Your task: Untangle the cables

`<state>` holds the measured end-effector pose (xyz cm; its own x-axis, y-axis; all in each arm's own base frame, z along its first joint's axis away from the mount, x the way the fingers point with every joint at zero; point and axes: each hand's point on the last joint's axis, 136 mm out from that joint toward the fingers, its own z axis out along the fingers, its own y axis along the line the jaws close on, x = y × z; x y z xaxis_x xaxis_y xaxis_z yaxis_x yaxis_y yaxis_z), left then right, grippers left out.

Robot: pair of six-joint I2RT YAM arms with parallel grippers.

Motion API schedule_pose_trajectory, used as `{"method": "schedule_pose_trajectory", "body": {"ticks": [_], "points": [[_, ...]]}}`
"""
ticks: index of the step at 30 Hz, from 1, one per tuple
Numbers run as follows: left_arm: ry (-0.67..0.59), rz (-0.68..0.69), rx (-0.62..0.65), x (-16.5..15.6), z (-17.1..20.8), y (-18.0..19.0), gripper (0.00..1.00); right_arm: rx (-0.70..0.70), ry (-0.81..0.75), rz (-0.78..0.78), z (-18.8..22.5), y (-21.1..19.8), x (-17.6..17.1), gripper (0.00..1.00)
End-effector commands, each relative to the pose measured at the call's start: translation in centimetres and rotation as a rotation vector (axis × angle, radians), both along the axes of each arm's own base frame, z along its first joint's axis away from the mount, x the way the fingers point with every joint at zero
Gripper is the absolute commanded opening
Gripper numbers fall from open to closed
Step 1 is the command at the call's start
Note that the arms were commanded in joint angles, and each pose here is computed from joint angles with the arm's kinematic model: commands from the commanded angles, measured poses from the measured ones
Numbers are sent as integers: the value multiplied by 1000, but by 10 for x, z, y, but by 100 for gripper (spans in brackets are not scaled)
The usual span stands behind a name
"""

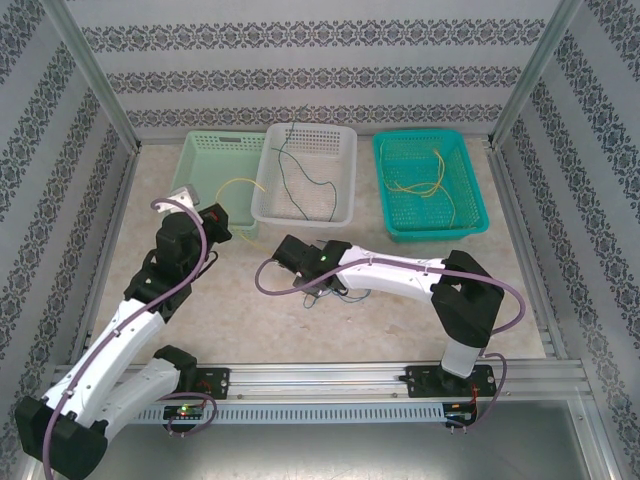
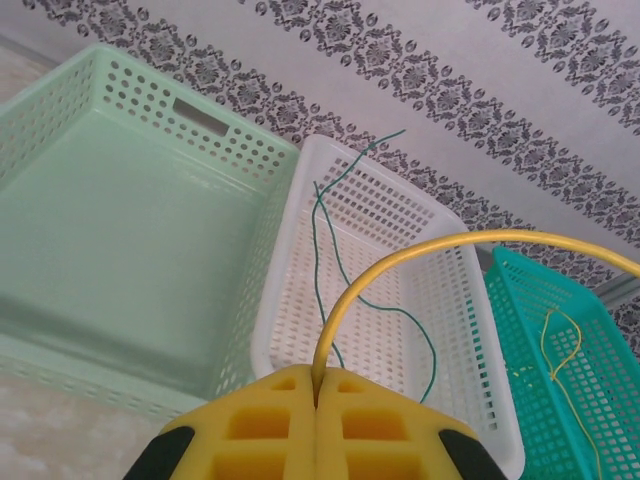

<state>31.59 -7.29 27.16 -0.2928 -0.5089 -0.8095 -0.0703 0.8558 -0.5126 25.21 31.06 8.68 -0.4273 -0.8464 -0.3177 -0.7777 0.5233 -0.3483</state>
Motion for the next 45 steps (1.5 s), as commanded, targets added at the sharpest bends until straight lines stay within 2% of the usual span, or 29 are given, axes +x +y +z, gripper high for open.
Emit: {"method": "schedule_pose_trajectory", "body": {"ticks": [1,7,8,9,10,12,14,16,17,18,19,22,26,31,38,45], "points": [[-175,128,-81,2,42,24,0,-196,45,49,-10,-30,-16,0],[-184,112,-111,4,39,19,0,-179,30,52,-7,-15,-13,0],[-186,111,-104,3,41,20,0,-152,24,36,-5,-15,-12,8],[-187,110,-91,2,42,20,0,-101,22,9,1,-14,-10,31],[-190,111,-81,0,45,22,0,-28,28,-16,8,-12,-9,40],[-197,108,-63,-3,49,23,0,146,83,-59,24,-8,-11,42],[-202,92,-50,-4,51,21,0,324,134,-81,42,-3,-12,57],[-207,61,-46,-4,52,16,0,508,170,-69,65,4,-15,64],[-210,34,-45,-2,52,11,0,568,175,-67,73,4,-15,71],[-209,2,-48,-1,51,5,0,617,171,-72,83,2,-13,82],[-202,-36,-51,2,50,-3,0,648,162,-86,90,-2,-10,85],[-167,-148,-70,8,44,-26,0,734,129,-103,114,-10,-1,88],[-186,-247,-143,11,54,-47,0,850,91,-35,150,-2,2,88],[-171,-323,-140,11,65,-61,0,859,22,49,175,8,6,89],[-177,-377,-157,8,70,-70,0,871,116,165,173,36,1,89],[-167,-462,-143,7,72,-84,0,840,99,202,167,46,12,87]]}}
